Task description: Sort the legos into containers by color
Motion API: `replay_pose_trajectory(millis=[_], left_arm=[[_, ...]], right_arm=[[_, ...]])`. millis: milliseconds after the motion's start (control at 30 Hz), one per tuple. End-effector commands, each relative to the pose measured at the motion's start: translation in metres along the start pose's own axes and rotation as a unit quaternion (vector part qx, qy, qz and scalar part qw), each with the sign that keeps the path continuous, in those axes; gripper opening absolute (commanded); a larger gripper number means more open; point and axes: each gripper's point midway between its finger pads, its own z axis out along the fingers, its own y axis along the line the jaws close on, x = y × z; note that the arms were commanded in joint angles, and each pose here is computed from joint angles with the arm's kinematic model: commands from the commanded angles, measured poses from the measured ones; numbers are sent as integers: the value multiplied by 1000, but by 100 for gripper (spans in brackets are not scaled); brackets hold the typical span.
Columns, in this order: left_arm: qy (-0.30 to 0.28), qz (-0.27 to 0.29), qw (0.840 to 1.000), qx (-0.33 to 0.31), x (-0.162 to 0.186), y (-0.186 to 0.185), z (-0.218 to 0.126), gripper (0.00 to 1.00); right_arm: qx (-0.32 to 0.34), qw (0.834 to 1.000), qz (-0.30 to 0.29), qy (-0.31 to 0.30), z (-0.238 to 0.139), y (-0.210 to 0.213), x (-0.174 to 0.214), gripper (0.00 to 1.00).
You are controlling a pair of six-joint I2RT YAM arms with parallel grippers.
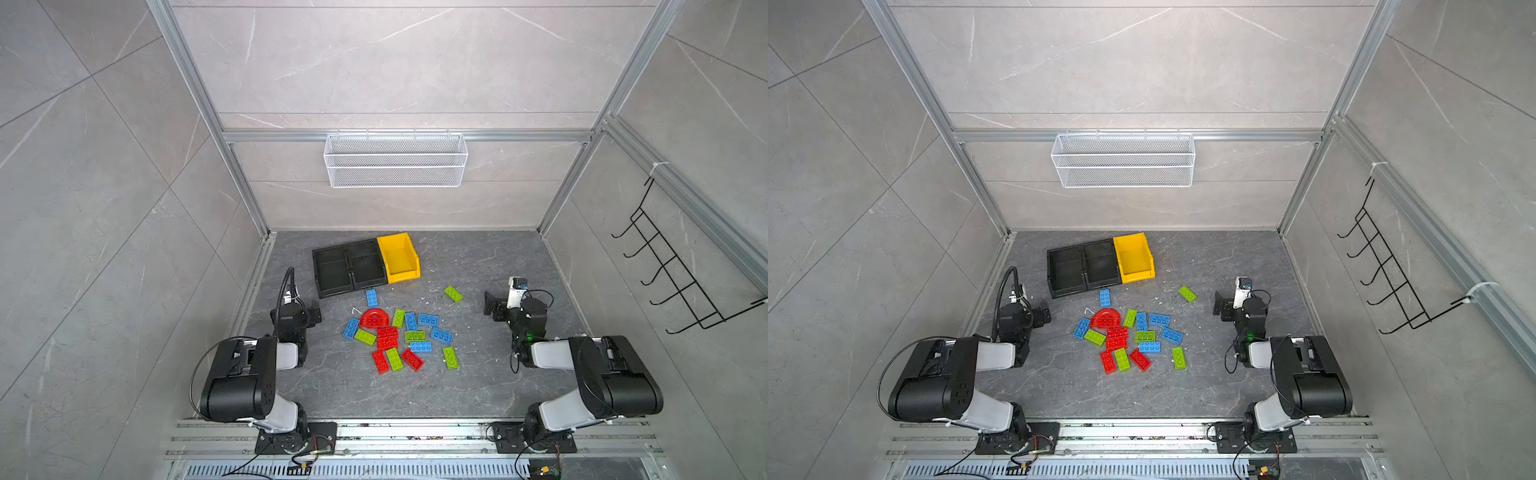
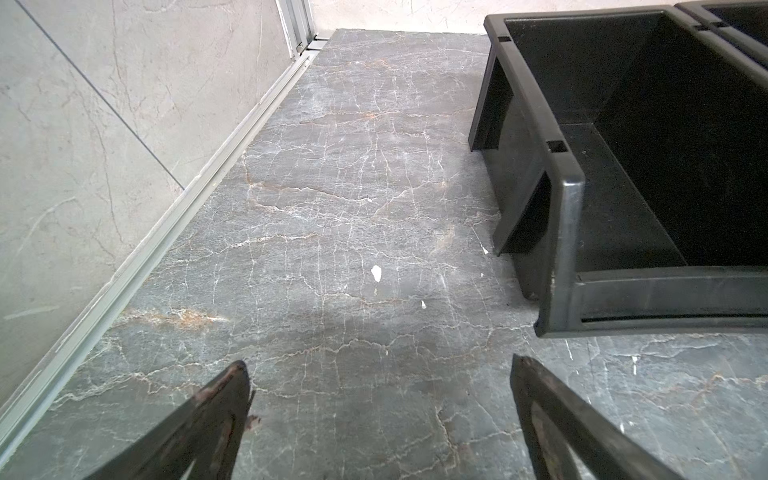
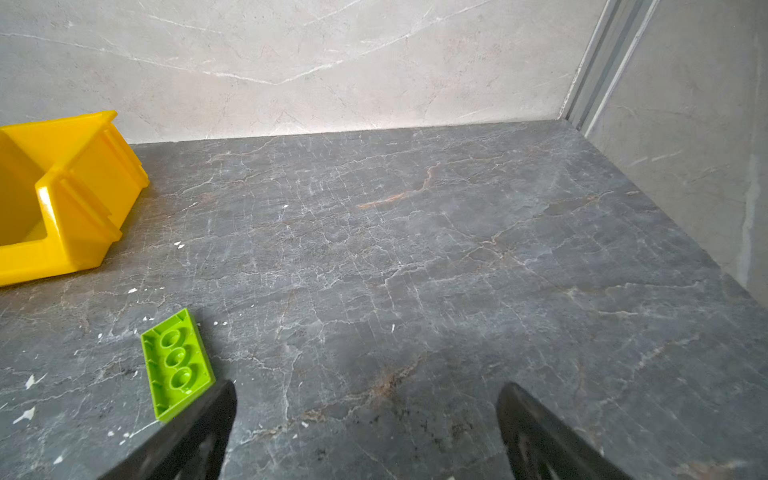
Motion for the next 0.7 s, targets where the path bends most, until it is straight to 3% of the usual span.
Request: replay_pose_trajectory(millis=[0, 667], left_arm=[[-37, -16, 999, 1, -24, -1, 0, 100], [-37, -14, 999, 2, -24, -1, 0, 100]], right_arm=[[-6, 1000, -10, -3, 3, 4, -4, 100], [11, 1000, -10, 4, 5, 0, -4, 100]])
